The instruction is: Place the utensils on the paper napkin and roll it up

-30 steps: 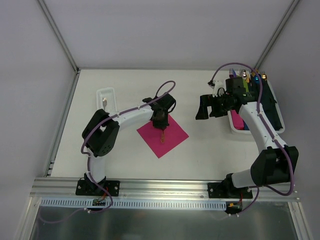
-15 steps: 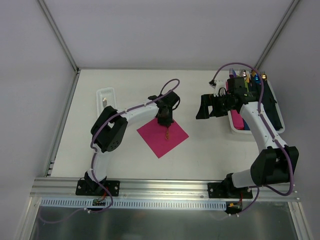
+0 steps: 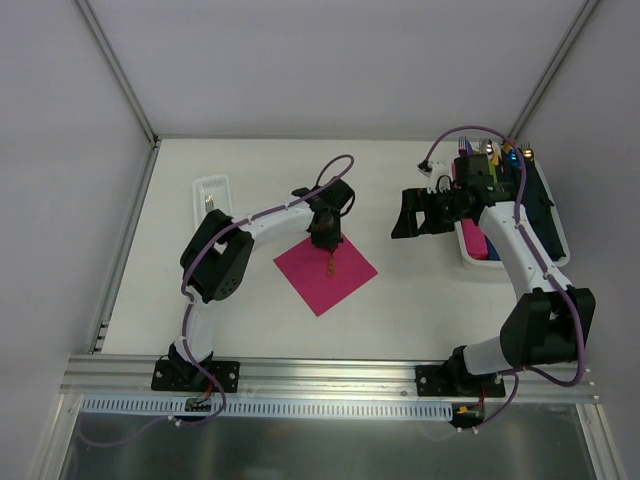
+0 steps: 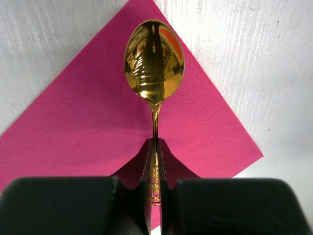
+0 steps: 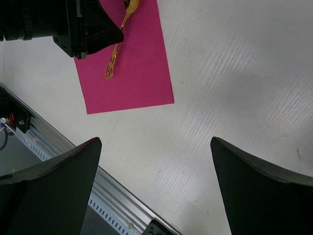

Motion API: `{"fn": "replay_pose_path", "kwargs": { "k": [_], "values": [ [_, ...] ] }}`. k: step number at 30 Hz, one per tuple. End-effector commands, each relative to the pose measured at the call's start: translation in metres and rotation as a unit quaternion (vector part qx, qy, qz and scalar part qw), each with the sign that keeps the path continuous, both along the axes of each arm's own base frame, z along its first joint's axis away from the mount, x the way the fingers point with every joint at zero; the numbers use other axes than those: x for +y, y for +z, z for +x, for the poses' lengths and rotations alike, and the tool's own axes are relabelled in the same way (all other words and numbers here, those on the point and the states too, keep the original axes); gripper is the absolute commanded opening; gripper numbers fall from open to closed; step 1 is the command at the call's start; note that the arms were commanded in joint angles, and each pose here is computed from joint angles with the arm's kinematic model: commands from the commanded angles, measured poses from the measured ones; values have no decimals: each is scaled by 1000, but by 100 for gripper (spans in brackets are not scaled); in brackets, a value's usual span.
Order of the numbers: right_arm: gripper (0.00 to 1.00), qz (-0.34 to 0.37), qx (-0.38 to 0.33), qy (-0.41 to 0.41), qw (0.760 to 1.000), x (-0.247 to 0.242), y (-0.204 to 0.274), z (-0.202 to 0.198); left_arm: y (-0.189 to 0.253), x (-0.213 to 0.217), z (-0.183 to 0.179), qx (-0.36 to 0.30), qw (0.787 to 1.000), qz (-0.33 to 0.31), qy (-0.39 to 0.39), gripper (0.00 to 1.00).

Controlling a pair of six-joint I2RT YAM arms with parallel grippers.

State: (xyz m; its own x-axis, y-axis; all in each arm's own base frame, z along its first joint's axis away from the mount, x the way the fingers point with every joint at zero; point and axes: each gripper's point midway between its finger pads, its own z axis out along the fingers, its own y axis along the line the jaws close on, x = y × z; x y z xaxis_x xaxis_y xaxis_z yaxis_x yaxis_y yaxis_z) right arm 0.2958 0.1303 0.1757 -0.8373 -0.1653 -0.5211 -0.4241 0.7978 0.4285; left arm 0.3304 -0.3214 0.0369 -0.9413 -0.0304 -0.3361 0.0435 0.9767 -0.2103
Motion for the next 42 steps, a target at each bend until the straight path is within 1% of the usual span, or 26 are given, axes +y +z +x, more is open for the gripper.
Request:
{"fn": "replay_pose_path", "kwargs": {
  "k": [1,17,20,25,27,29,31,32,34,35,36,38,39,40,42],
  "values": [
    [99,10,0,6,1000,2,4,1,3,-6,3,-2,1000,-6,-13,2],
    [99,15,6,5,1000,1,2,0,-10,-3,11,8,1000,-2,-13,8],
    [99,16,6,5,1000,1,2,1,-13,-3,10,12,1000,-1,-15,12],
    [99,17,6,5,1000,1,3,1,-12,-2,9,11,1000,0,-18,23],
    [99,17,7,5,1000,1,2,1,-6,-2,10,6,1000,-4,-19,24],
    [99,17,8,5,1000,1,1,1,11,-4,12,-9,1000,-14,-21,26],
    [99,17,8,5,1000,1,1,0,29,-4,14,-23,999,-24,-22,30],
    [99,18,7,6,1000,1,2,0,53,-5,16,-44,998,-39,-24,34],
    [99,18,5,7,1000,1,2,1,84,-4,20,-72,996,-52,-25,36],
    [99,18,4,7,1000,1,2,1,111,-1,20,-96,993,-66,-25,42],
    [99,18,4,7,1000,1,2,1,128,3,25,-113,991,-72,-25,44],
    [99,19,4,9,1000,2,3,0,161,20,26,-132,987,-85,-15,45],
    [99,20,3,9,1000,2,3,1,167,38,34,-137,987,-86,-3,45],
    [99,19,4,10,1000,1,2,0,185,53,34,-153,984,-93,5,45],
    [99,20,3,11,1000,2,3,0,191,85,39,-165,983,-79,22,43]
  ]
}}
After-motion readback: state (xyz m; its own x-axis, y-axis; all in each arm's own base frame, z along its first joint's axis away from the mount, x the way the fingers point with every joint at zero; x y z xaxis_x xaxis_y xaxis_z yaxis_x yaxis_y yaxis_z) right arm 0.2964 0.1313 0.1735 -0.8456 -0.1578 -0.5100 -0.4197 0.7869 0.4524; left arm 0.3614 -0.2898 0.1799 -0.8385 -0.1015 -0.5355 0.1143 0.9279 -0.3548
